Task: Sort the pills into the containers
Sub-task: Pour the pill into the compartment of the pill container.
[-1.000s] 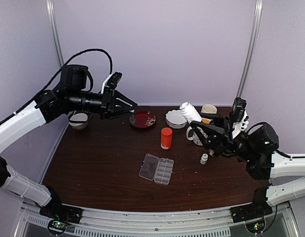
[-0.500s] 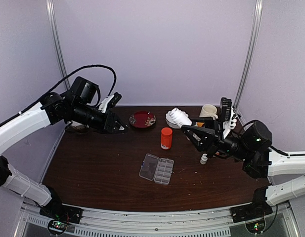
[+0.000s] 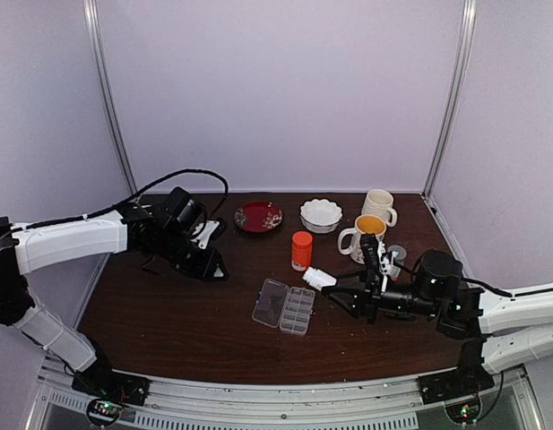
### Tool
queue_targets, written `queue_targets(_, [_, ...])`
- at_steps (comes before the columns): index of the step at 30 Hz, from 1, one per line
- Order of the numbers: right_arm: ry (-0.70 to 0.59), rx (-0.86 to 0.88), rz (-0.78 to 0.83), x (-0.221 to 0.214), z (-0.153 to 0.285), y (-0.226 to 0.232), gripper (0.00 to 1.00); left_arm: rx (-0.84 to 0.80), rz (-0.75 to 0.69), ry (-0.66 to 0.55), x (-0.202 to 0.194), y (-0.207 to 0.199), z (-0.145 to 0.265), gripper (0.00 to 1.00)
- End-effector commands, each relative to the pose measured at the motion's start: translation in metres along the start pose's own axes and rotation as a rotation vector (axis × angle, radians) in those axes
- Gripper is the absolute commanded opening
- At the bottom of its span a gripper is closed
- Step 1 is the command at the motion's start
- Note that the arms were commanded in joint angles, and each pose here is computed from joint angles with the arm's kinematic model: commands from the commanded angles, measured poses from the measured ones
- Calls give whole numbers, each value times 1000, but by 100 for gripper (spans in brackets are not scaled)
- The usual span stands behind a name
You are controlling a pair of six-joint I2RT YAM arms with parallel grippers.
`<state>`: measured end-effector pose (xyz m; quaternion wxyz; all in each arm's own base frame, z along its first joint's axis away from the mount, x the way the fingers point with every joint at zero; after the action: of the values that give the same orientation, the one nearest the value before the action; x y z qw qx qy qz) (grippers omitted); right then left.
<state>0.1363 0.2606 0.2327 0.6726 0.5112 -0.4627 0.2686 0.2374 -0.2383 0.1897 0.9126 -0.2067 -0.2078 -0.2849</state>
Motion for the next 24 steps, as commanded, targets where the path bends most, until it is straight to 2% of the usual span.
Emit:
queue_targets(1, [85,-59,-59,-22,-1,-19,0,42,-22,-45,2,9,-20,23])
queue_targets(5, [141,-88,-91,-40,-2,-34,0,79,-25,-25,-5,12,-33,24])
queue_targets(12, [231,-22,-163,-66,-10,-52,0,106,-42,17,-21,8,-54,25])
queue_targets(24, [296,20,-215,-76,-12,-63,0,110,-43,25,-31,4,-62,24])
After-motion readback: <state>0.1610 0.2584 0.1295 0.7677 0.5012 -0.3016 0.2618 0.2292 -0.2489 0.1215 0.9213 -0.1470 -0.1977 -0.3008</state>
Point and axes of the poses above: each gripper's point midway between its finger pads, its own z axis back along the fingers, its own y axis along the line the jaws close on, x = y × z, the point moved 6 cm from there along z, back along the fingers, and after that the axes turned 10 degrees about -z, right-handed, at the moved point
